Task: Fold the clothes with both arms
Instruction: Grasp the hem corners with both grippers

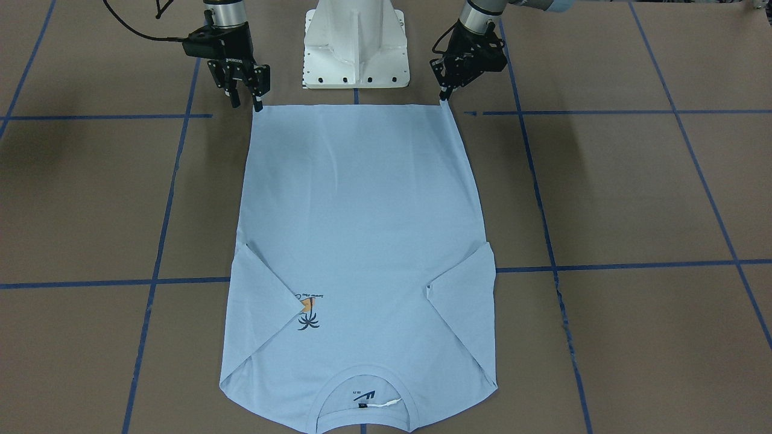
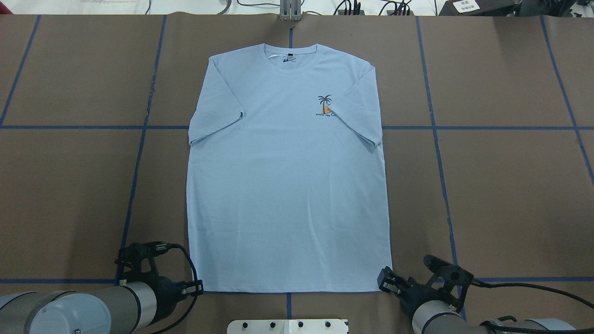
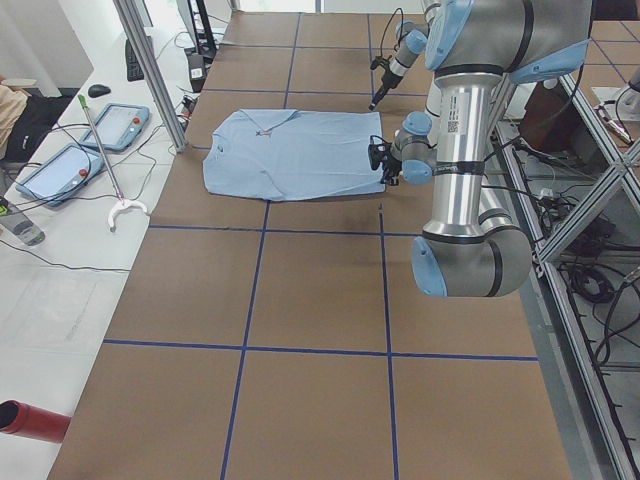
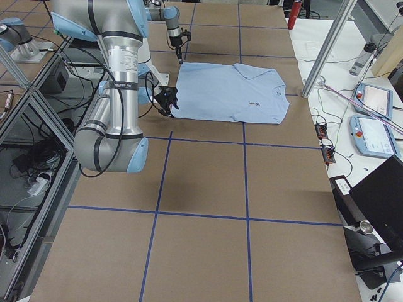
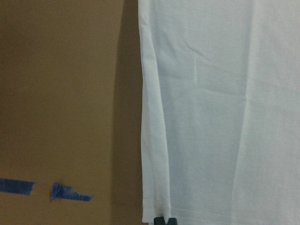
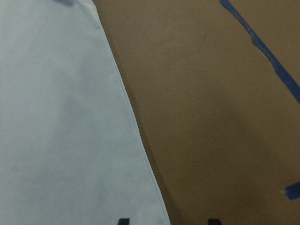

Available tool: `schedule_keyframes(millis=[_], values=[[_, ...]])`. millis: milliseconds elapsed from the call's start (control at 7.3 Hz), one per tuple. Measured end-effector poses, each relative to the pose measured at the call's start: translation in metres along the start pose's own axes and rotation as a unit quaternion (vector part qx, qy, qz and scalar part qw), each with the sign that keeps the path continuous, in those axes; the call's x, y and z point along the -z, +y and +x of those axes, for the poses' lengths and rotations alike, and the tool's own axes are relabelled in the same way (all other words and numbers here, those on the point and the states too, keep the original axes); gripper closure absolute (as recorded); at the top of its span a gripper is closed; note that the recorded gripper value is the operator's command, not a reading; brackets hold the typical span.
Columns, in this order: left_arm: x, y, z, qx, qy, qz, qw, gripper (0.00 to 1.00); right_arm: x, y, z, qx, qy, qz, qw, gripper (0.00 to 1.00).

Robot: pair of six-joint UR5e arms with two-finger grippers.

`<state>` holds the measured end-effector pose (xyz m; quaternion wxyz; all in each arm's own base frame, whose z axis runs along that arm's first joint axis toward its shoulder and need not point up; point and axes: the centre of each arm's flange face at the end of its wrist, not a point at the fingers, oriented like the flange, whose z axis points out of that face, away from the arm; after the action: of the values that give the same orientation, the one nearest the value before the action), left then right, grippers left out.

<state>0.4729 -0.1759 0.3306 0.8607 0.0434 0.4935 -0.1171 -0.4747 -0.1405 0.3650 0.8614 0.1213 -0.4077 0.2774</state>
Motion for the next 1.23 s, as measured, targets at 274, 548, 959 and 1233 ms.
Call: schedule_keyframes(millis=[274, 548, 959, 1233], values=[[0.0, 0.0, 0.0, 0.001, 0.0, 0.0, 1.0, 1.0, -0.008, 0.013, -0.005, -0.003, 0.004, -0.001, 1.0, 0.5], [0.0, 0.0, 0.0, 0.002, -0.001, 0.0, 1.0, 1.0, -0.008, 0.017, -0.011, 0.003, 0.014, 0.004, 0.9999, 0.72], [-0.001, 0.001, -0.001, 0.001, -0.001, 0.0, 1.0, 1.0, -0.01, 0.018, -0.011, 0.006, 0.02, 0.009, 0.9997, 0.79], [-0.001, 0.001, 0.0, 0.002, 0.0, -0.001, 1.0, 1.0, -0.011, 0.018, -0.01, 0.007, 0.022, 0.01, 0.9997, 1.0]])
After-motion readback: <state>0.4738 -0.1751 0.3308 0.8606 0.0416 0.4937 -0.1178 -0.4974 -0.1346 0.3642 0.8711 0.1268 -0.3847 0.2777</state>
